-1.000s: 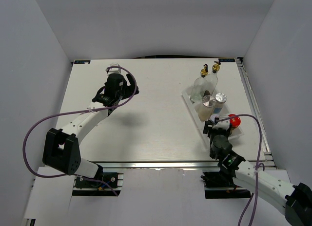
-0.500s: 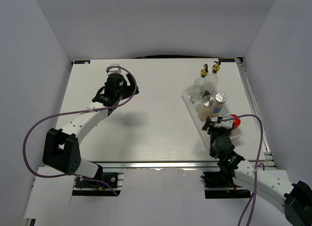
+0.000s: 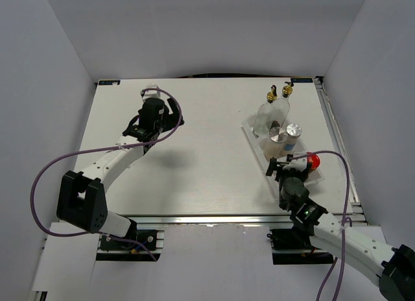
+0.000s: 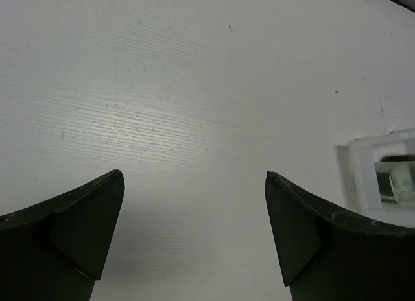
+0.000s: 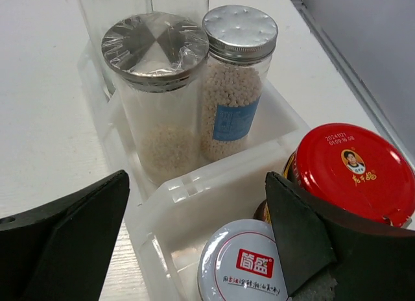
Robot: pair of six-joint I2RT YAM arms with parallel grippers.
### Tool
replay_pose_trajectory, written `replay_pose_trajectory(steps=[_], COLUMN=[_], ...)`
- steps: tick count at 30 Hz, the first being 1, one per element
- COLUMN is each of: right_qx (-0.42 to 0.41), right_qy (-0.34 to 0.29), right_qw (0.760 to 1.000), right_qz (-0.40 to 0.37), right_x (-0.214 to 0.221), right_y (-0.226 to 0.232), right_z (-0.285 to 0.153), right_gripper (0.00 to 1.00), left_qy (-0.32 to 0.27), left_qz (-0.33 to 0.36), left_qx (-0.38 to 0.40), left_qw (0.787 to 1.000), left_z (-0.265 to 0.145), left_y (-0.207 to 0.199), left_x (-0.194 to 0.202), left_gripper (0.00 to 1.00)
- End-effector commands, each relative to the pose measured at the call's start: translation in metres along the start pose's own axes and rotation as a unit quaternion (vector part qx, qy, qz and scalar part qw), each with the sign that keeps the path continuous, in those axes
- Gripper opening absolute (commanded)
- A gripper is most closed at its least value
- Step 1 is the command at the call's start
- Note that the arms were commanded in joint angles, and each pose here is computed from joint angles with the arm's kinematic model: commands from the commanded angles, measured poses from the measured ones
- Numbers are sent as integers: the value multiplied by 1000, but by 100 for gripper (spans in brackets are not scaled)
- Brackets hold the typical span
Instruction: Organize the condiment bottles
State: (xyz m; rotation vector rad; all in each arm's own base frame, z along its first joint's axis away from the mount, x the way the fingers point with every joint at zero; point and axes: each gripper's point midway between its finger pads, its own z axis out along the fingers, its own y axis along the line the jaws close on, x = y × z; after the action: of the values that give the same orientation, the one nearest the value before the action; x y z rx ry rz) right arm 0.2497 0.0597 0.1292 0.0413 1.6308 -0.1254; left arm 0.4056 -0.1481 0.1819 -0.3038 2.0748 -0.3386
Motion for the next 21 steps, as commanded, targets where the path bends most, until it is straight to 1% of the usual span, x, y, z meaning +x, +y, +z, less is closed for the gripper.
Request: replay_pose_trajectory(steps=[1, 2, 3, 4, 5, 6, 7, 8, 9, 10, 11, 12, 13, 17, 19, 20, 21], right_qx=[22, 25, 26, 25, 25, 29, 30, 31, 35, 51, 74, 96, 128, 162, 187, 187, 189], right_qy=[-10, -10, -4, -11, -7, 20, 28, 28, 33, 53, 48, 57, 81, 99, 111, 109, 129], right_qw=[997, 996, 996, 995, 994, 995, 994, 992, 990, 990, 986, 980, 978, 972, 969, 969, 968], right_qz=[72, 87, 82, 91, 107, 88, 98, 116, 134, 118, 138, 166, 141, 137, 115, 117, 102], right_x=[-43, -49, -51, -67, -73, -66, -71, -88, -92, -86, -104, -105, -96, -115, -118, -121, -115], right_y=[0, 0, -1, 0, 1, -2, -2, -3, -4, -12, -23, -28, -46, -68, -82, -83, -83], right_z=[1, 1, 1, 1, 0, -3, -4, -7, -8, -13, -15, -17, -22, -12, 1, 9, 20], right_gripper=[89, 89, 89, 90, 89, 89, 89, 89, 89, 89, 89, 89, 90, 89, 89, 89, 90], left_qy=[-24, -26, -29, -33, -34, -33, -38, -41, -41, -46, -51, -52, -54, -66, -66, -63, -65], left_qz=[2, 3, 4, 5, 5, 7, 7, 6, 7, 7, 7, 8, 8, 5, 6, 8, 9], left_qx=[-15, -18, -21, -26, -30, -36, -45, -51, -59, -64, -72, -77, -79, -94, -96, -99, -104], left_qw=[1000, 999, 999, 999, 999, 999, 998, 998, 997, 997, 996, 996, 995, 993, 993, 993, 992], left_z=[-10, -11, -13, -14, -14, -15, -16, -17, -18, -20, -22, -22, -24, -29, -29, -30, -31], left_y=[7, 8, 10, 11, 13, 16, 19, 21, 25, 26, 30, 32, 33, 41, 42, 44, 45], left_x=[-14, -15, -16, -18, -19, -18, -20, -22, -22, -24, -27, -27, -28, -33, -34, -34, -35], left_gripper=[98, 98, 98, 98, 98, 98, 98, 98, 98, 98, 98, 98, 98, 98, 98, 98, 98])
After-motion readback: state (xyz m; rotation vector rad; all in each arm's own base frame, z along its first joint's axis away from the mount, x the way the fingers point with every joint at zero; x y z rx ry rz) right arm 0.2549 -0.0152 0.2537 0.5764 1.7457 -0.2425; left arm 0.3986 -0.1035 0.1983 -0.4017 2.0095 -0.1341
